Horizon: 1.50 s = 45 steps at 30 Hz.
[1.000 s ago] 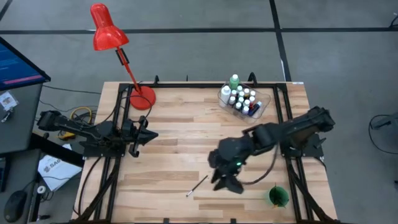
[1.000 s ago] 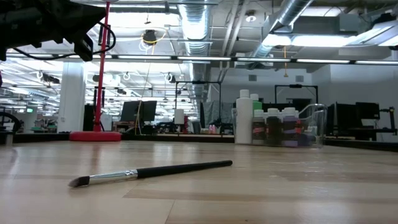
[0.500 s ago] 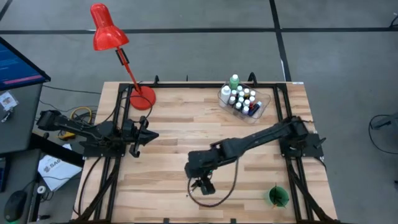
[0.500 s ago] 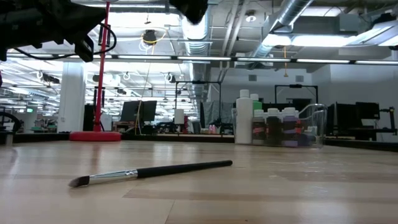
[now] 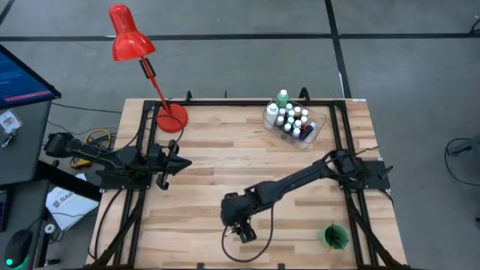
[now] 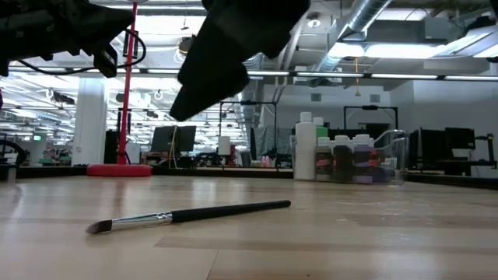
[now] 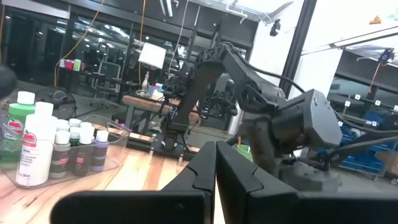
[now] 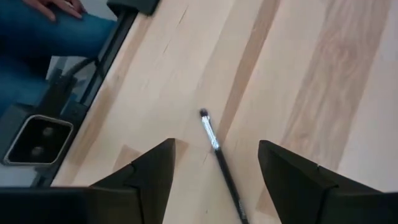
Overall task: Pick & Place Paint Supplies
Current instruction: Put the white paint brush into the green cup
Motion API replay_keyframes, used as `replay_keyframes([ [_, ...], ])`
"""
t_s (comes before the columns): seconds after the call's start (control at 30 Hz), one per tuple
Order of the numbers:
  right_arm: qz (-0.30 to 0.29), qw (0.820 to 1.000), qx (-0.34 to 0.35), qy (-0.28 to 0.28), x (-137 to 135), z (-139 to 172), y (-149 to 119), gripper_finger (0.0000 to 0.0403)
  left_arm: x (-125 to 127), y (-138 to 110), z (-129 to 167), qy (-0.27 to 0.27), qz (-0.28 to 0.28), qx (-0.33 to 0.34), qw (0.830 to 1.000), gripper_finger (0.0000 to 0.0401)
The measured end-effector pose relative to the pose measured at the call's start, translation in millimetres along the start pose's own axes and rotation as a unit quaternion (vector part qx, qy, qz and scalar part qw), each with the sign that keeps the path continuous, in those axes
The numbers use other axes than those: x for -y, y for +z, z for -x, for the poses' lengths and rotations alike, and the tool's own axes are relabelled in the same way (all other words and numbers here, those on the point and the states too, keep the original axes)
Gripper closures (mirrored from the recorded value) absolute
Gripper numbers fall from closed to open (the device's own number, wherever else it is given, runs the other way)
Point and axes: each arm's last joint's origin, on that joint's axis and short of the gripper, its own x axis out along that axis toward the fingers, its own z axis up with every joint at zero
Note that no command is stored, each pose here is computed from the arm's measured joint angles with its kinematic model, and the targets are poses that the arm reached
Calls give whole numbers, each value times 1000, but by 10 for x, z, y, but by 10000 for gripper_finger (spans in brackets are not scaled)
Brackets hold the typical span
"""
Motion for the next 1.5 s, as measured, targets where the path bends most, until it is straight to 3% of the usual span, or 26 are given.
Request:
replay_keyframes([
  [0.57, 106, 989, 105, 2, -126, -512, 62, 189, 0, 0, -1, 1, 0, 0, 1000, 399],
  [1.03, 90, 993, 69, -8, -50, -934, -175, 217, 0, -3, 0, -1, 0, -1, 1000, 399],
  [1.5, 62, 998, 11, -7, -91, -923, -274, 241, 0, -1, -1, 0, 0, 0, 1000, 399],
])
